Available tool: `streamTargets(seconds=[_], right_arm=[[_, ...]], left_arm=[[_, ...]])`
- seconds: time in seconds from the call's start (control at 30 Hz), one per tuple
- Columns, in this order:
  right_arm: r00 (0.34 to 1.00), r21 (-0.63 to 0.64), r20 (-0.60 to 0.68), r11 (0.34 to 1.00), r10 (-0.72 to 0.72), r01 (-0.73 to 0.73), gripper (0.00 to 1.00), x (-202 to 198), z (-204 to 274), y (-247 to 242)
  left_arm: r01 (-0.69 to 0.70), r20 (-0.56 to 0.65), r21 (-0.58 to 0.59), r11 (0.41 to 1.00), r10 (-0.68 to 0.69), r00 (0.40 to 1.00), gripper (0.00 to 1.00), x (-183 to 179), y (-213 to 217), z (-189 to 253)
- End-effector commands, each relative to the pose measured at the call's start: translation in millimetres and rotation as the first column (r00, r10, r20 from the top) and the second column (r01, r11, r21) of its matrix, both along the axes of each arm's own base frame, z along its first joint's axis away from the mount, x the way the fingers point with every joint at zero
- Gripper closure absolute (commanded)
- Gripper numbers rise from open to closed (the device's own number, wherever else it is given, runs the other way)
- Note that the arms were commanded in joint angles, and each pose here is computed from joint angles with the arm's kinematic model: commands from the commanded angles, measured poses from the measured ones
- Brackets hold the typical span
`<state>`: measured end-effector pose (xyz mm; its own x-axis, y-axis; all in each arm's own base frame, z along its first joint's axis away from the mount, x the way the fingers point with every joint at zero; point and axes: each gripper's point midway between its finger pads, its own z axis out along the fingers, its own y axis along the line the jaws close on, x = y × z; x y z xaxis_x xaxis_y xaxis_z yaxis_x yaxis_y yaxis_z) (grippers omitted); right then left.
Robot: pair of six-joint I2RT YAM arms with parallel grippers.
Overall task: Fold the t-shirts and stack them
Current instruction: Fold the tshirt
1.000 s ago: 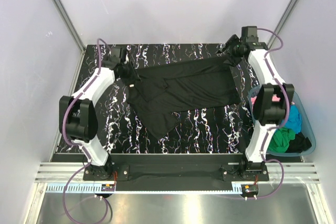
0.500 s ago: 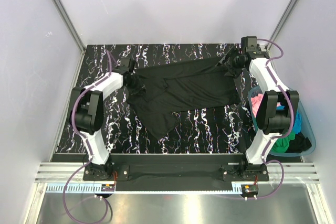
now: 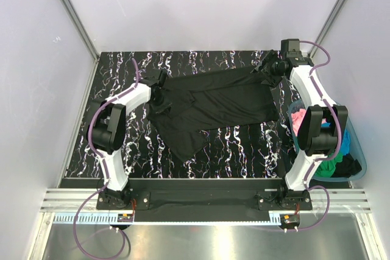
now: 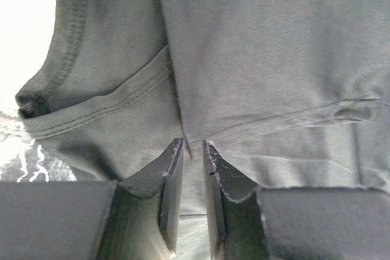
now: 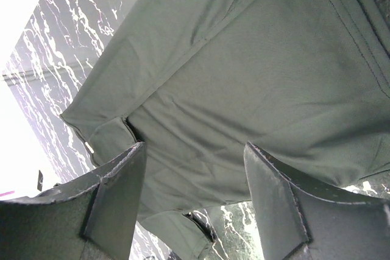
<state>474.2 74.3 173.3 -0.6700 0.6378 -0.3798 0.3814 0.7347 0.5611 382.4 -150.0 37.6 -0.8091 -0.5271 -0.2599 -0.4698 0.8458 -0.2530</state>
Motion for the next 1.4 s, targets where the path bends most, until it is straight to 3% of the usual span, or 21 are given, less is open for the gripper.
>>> streamTargets(seconds=[0.0, 0.43, 0.9, 1.13, 1.37], right_arm=[[0.999, -0.026, 0.044, 1.0, 0.011, -0.01, 0.28, 7.3, 14.7, -0.4], [0.998, -0.023, 0.052, 1.0, 0.018, -0.017, 0.28, 11.6, 19.3, 1.4], [0.999, -0.024, 0.051, 1.0, 0.017, -0.016, 0.28, 12.9, 19.0, 1.2], [0.999, -0.023, 0.052, 1.0, 0.014, -0.013, 0.28, 13.3, 20.4, 0.5], [0.998, -0.02, 0.057, 1.0, 0.011, -0.01, 0.28, 12.5, 22.7, 0.6]], left_arm=[[-0.039, 0.024, 0.033, 0.999, 0.038, 0.999, 0.77, 10.0, 3.2, 4.0], [-0.039, 0.02, 0.017, 0.999, 0.039, 0.999, 0.73, 11.9, -1.6, -4.8], [-0.034, 0.005, 0.035, 0.999, 0.034, 0.999, 0.85, 13.6, -0.2, -8.1], [-0.027, 0.015, 0.043, 0.999, 0.026, 1.0, 1.0, 16.7, 0.5, -2.0], [-0.035, 0.026, 0.055, 0.998, 0.034, 0.999, 1.0, 19.6, 2.7, 12.5]])
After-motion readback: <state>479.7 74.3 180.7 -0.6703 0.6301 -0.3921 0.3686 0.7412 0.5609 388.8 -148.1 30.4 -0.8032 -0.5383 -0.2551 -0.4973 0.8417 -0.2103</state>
